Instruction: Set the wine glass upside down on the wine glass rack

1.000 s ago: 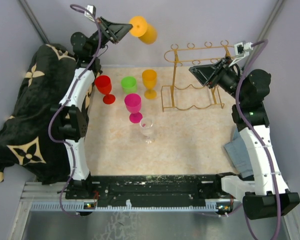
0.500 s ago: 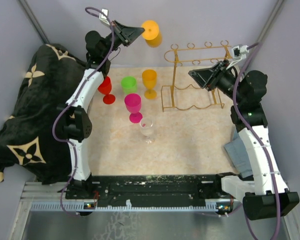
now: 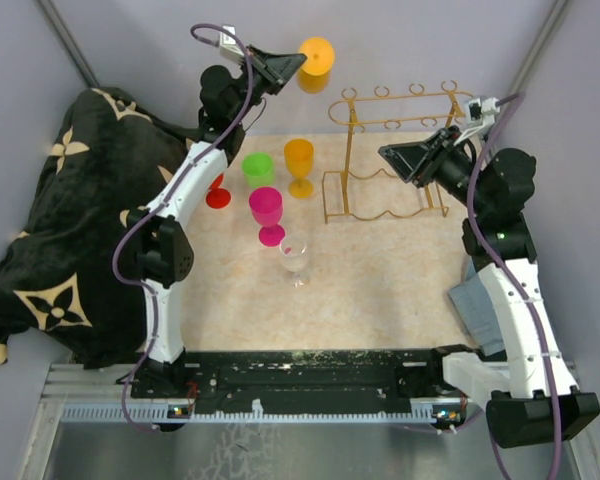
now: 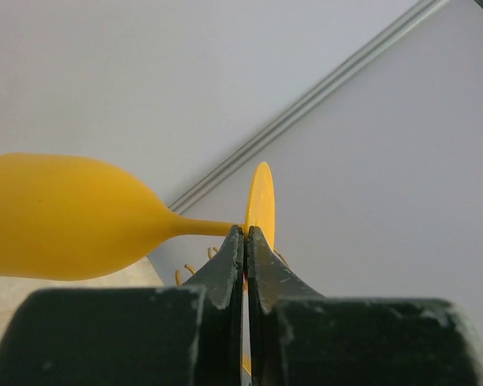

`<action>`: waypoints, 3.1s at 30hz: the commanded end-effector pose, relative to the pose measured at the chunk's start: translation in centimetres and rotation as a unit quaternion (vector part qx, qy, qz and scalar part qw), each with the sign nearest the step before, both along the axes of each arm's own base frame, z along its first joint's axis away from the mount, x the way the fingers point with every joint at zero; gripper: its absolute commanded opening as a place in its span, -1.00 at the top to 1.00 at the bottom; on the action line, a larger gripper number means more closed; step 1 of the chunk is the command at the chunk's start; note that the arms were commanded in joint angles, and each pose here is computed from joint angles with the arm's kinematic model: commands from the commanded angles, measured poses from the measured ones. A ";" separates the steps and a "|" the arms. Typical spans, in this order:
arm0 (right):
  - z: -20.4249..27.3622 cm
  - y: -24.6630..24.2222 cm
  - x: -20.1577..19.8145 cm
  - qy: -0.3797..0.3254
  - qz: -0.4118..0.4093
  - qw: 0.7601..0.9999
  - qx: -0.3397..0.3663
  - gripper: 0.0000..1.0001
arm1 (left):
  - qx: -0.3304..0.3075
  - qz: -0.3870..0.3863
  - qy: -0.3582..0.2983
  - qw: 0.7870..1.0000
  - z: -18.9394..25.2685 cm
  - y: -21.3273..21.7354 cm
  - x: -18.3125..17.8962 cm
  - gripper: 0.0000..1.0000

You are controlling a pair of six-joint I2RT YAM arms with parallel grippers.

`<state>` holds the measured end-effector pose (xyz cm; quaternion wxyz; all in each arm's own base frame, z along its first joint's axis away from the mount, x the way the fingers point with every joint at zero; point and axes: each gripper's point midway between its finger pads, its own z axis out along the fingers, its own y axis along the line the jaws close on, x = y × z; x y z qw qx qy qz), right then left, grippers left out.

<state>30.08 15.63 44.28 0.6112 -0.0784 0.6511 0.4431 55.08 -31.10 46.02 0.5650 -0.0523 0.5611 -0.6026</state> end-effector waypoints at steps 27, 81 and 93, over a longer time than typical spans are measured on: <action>0.3 -1.0 -2.8 -0.026 -0.022 0.999 0.002 0.37 | -0.065 0.144 0.071 0.985 -3.4 -4.2 3.1 1.00; -1.6 -0.7 -2.0 0.000 -0.016 1.000 0.009 0.38 | -0.054 0.003 0.124 0.991 -5.9 -7.6 -1.4 1.00; -1.9 -0.6 -1.8 0.003 -0.013 1.000 0.014 0.37 | -0.043 -0.003 0.149 0.988 -6.0 -7.9 -2.2 1.00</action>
